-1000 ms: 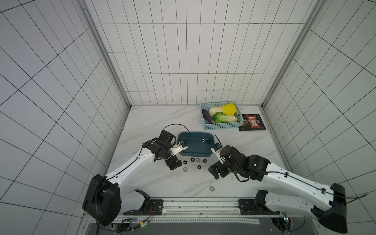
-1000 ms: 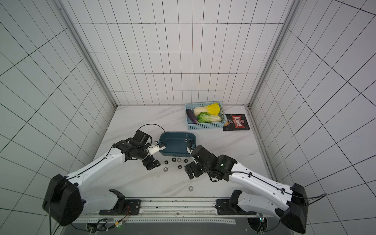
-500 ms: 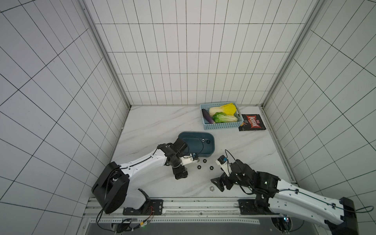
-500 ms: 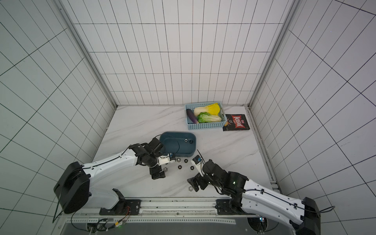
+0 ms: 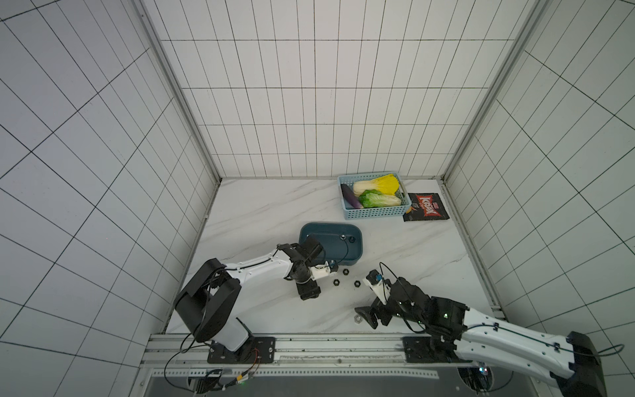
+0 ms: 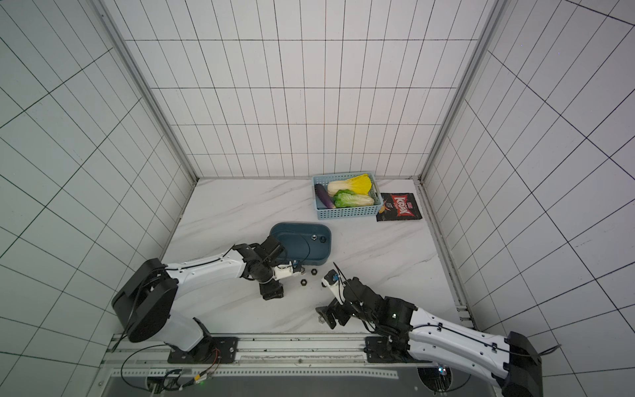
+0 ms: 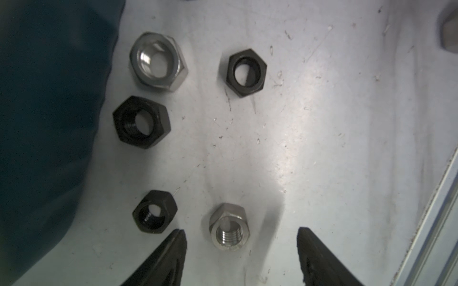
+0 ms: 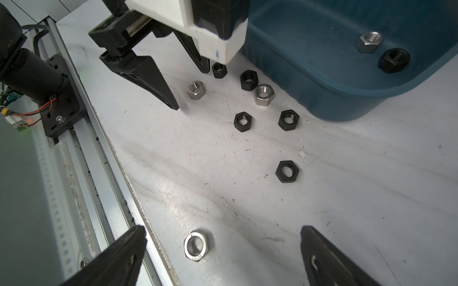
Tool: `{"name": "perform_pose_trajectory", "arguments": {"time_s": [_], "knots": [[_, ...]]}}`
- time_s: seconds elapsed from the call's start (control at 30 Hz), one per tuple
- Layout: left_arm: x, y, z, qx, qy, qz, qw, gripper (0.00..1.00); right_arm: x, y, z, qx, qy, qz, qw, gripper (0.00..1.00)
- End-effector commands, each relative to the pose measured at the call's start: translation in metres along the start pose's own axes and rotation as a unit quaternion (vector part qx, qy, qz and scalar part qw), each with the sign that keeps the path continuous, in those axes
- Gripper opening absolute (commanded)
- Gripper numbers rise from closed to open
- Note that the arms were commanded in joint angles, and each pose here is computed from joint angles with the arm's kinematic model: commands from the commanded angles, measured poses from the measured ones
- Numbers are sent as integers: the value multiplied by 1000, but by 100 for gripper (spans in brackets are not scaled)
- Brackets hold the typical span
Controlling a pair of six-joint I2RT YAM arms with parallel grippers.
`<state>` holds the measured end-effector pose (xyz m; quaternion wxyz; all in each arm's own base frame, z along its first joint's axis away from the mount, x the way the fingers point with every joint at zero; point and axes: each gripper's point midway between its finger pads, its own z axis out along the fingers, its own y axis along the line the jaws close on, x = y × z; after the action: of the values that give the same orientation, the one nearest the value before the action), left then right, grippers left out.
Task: Put the nuts on the desktop into the storage box
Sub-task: Pick up the nut from the center of the board.
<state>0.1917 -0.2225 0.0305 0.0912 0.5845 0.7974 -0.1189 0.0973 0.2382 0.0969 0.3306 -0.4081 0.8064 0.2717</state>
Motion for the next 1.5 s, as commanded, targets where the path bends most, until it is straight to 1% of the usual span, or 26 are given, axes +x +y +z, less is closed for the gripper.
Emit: {"name": "perform_pose_trajectory", "arguments": {"time_s": [0.0, 0.03, 0.17, 0.27, 0.4, 0.5, 0.6, 0.83, 1.07, 1.27, 1.47], "knots": [[-2, 3, 7, -6, 1, 5, 1000, 66, 4, 0, 5, 1, 3, -11, 1000, 100], [-1, 2, 9, -4, 4, 5, 1000, 62, 5, 0, 5, 1, 3, -11, 1000, 99], [3, -1, 12, -4, 12, 10, 1000, 57, 4, -1, 4, 4, -4, -9, 1000, 100], [5, -1, 15, -6, 17, 12, 1000, 50, 4, -3, 3, 9, -9, -8, 1000, 100], [6, -1, 19, -3, 21, 10, 1000, 46, 4, -4, 3, 11, -12, -7, 1000, 100], [4, 0, 18, -5, 19, 11, 1000, 37, 4, -4, 3, 10, -11, -7, 1000, 100], [3, 0, 16, -7, 16, 11, 1000, 35, 5, -4, 4, 10, -9, -8, 1000, 99], [-2, 0, 7, -14, 3, 15, 1000, 24, 5, -5, 5, 14, -7, -7, 1000, 100], [-10, 1, -7, -19, -4, 16, 1000, 21, 5, -5, 5, 16, -6, -7, 1000, 100], [-20, 1, -29, -25, -18, 19, 999, 21, 1, -4, 3, 16, -8, -7, 1000, 100], [-34, 0, -54, -24, -28, 23, 999, 18, -18, -1, -5, 16, -22, -20, 999, 100]]}}
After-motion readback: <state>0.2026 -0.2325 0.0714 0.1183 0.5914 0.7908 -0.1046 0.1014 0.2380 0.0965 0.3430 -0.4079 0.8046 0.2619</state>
